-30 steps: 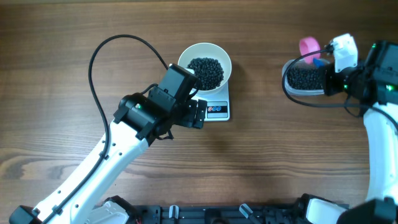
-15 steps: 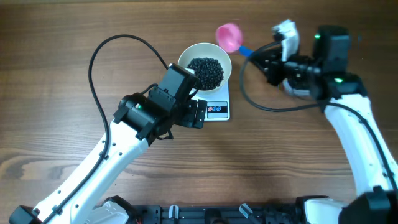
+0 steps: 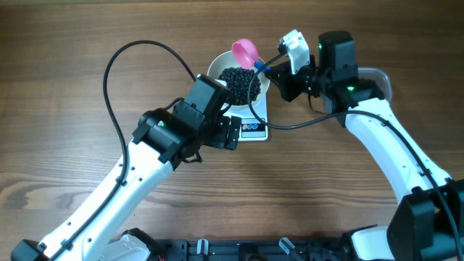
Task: Scoop item into bowl and weigh 150g on scale
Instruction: 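Carry the scoop to the tub, set it down, open the right gripper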
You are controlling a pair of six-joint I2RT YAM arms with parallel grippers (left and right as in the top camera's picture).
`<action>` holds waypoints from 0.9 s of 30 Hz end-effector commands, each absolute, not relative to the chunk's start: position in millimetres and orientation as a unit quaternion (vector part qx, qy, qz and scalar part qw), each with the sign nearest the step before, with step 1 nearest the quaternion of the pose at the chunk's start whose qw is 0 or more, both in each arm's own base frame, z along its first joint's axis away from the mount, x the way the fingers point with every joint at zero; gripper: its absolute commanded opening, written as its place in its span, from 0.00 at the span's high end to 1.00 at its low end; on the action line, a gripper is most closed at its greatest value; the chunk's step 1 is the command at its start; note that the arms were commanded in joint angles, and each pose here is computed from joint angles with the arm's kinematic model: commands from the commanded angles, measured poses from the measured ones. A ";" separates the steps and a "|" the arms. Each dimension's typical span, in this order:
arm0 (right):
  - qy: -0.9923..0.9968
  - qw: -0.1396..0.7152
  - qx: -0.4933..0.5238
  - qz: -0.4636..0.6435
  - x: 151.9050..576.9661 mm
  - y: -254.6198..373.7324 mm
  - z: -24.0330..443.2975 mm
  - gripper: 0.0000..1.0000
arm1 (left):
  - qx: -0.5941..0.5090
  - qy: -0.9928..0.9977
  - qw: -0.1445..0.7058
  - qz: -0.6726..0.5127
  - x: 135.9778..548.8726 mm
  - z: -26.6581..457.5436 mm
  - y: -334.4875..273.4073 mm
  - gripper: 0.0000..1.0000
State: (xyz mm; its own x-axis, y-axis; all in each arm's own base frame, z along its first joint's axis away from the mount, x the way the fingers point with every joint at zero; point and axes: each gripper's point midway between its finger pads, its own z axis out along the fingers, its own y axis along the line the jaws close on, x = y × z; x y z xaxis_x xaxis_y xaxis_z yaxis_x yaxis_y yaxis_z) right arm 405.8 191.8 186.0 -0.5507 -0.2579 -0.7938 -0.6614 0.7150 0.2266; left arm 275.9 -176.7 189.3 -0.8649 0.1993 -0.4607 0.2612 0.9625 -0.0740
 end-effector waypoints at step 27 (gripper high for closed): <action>0.950 0.270 0.099 0.122 345.6 -72.2 158.8 0.96 | 0.117 0.962 0.236 -0.073 277.2 194.4 -179.8 0.00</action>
